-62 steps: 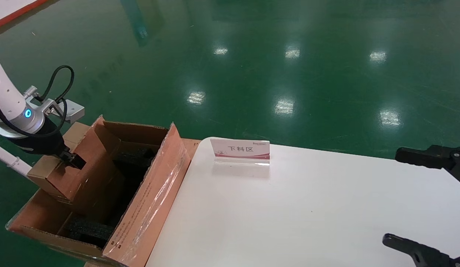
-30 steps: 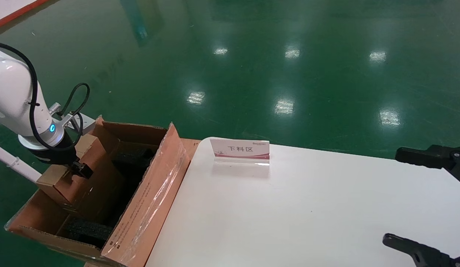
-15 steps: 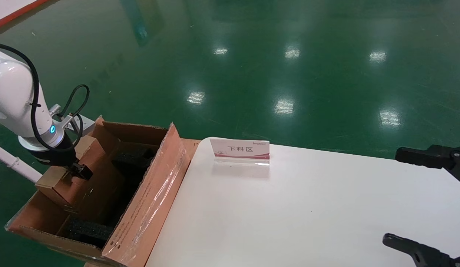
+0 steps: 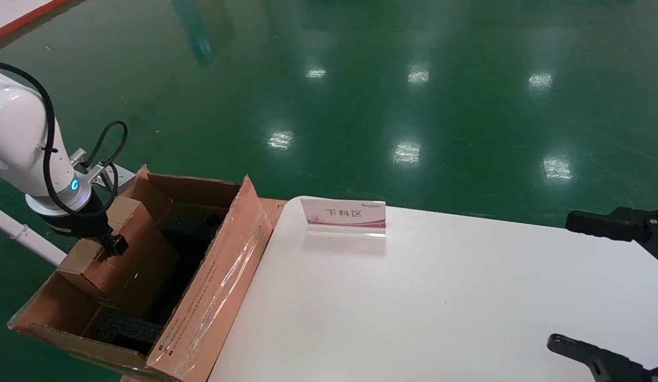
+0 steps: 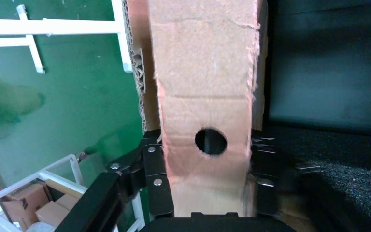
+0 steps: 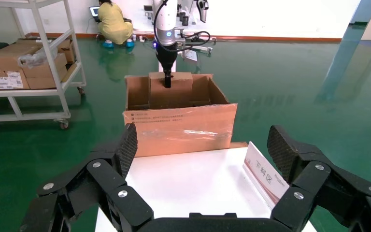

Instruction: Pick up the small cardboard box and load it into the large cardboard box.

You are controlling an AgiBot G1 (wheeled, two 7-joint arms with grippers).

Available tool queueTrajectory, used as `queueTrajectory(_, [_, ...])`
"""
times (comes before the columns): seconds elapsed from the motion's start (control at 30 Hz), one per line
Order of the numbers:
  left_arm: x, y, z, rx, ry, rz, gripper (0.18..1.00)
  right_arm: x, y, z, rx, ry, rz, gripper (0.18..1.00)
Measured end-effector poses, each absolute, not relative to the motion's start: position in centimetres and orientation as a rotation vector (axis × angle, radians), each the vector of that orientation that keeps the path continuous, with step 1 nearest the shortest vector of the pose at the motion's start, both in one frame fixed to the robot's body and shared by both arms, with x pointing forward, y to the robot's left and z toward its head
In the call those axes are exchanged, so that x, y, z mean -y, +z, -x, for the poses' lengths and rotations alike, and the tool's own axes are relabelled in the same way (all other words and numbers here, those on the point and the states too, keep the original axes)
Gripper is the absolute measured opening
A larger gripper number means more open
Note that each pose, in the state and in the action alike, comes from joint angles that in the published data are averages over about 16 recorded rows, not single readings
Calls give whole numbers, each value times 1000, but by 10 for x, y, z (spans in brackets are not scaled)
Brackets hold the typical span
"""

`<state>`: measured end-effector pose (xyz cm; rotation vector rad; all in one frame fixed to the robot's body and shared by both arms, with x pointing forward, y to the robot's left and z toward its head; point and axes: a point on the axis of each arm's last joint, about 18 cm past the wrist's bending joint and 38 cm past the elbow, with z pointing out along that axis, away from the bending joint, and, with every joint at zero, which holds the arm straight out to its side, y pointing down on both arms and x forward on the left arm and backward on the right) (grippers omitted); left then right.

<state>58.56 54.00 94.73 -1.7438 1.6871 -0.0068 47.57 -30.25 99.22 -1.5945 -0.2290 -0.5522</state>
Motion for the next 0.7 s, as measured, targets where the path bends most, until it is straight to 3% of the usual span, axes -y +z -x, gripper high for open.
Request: queueTrajectory(0.7, [-530, 958, -590, -1714, -55, 1675, 833, 302, 992, -476, 229, -552, 1595, 1001])
